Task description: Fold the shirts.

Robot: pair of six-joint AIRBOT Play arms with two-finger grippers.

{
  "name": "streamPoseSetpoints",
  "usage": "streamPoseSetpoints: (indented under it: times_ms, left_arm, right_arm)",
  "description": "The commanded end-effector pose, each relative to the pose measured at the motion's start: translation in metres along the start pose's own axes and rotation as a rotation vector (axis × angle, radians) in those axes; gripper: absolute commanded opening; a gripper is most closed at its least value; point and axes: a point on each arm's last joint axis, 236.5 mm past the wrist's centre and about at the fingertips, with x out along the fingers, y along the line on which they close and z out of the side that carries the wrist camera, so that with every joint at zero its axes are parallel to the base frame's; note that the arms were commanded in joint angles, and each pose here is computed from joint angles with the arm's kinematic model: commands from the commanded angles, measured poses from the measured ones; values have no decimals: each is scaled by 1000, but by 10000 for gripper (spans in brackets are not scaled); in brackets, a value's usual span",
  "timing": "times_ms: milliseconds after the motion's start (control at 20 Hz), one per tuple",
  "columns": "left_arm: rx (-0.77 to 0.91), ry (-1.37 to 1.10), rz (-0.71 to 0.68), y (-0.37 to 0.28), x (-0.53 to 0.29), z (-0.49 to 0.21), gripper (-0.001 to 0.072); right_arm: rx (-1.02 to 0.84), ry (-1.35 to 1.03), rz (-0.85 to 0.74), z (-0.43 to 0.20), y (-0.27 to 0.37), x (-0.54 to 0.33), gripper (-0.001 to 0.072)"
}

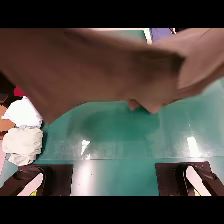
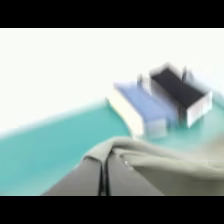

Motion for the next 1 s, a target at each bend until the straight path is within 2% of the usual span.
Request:
streamPoseSetpoints:
  times_ms: [0, 100, 200, 350, 550, 750, 850, 950]
  left_arm:
    - [52, -226, 16, -18, -48, 69, 27]
    - [54, -230, 35, -13, -46, 70, 27]
    - [18, -140, 92, 12, -22, 41, 27]
    - [-119, 160, 177, 64, 45, -65, 28]
    - [-320, 578, 167, 100, 131, -245, 28]
    - [-471, 911, 169, 118, 170, -406, 28]
    - [-496, 1016, 168, 126, 182, -465, 28]
    - [-513, 1045, 187, 136, 196, -505, 28]
  right_arm:
    - [-92, -101, -61, 56, 11, -40, 10]
    - [-100, -114, -58, 69, 13, -42, 9]
    - [-70, -100, -51, 69, 6, -31, 9]
    - [60, 34, 5, 24, -17, 14, 9]
    - [289, 426, 84, -128, -44, 102, 9]
    - [362, 883, 66, -312, -57, 160, 9]
    - [378, 995, 49, -374, -64, 184, 9]
    - [412, 1010, 27, -411, -77, 215, 9]
